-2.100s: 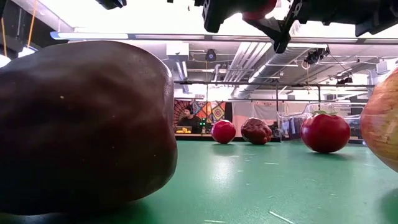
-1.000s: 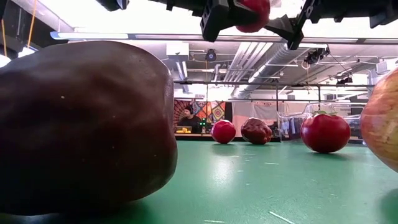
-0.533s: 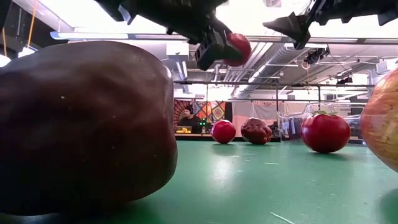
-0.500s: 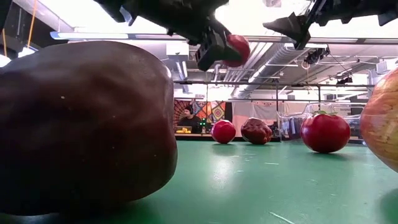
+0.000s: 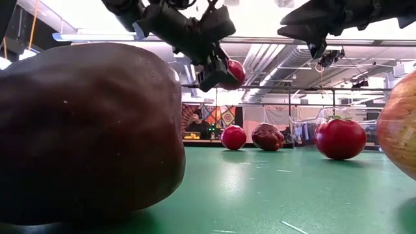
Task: Sort produce into baskets
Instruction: Put the tomato into the top left bin
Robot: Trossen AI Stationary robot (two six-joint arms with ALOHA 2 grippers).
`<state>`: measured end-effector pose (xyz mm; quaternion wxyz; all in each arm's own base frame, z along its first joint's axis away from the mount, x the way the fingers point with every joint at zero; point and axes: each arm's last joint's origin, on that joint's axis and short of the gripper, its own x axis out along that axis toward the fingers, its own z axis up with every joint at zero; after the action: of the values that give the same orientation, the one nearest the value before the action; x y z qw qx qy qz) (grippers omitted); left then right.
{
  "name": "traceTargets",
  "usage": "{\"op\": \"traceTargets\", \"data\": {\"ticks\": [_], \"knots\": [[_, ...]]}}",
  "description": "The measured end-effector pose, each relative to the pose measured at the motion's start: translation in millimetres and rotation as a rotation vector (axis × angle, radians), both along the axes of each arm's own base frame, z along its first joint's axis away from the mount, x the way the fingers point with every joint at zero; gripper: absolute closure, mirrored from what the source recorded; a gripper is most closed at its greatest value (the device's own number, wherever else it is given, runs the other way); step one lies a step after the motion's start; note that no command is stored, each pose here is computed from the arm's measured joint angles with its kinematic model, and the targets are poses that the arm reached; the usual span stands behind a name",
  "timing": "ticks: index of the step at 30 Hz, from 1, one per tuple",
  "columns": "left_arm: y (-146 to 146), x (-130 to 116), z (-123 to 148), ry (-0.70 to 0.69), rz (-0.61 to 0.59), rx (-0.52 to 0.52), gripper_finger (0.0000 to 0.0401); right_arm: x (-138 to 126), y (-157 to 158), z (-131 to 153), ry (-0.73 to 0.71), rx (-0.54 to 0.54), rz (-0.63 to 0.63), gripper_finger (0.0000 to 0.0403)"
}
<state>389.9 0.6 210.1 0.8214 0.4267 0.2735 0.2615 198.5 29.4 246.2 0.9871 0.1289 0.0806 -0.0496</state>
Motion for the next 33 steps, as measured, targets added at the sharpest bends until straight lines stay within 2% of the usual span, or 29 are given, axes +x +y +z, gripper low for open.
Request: {"op": "traceTargets", "data": {"ticks": [5, 16, 25, 30, 33], "knots": [[9.3, -10.7, 7.1, -0.023, 0.023, -0.018, 0.0139, 0.0, 0.0, -0.3, 0.004, -0.013, 0.002, 0.0327], [19.8, -94.3, 27.5, -0.166, 0.003, -0.149, 0.0139, 0.0, -0.2, -0.8, 0.007, -0.013, 0.001, 0.0332], [30.7, -149.6, 57.4, -0.263, 0.174, -0.251, 0.0139, 0.0, -0.3, -0.6, 0.006, -0.014, -0.002, 0.0332], [46.1, -185.7, 75.4, -0.406, 0.306, -0.379, 0.0139, 0.0, -0.3, -1.0, 0.010, -0.022, -0.001, 0.0332], [56.2, -205.4, 84.7, -0.435, 0.396, -0.458, 0.0139, 0.0, -0.3, -1.1, 0.010, -0.024, -0.001, 0.0332]]}}
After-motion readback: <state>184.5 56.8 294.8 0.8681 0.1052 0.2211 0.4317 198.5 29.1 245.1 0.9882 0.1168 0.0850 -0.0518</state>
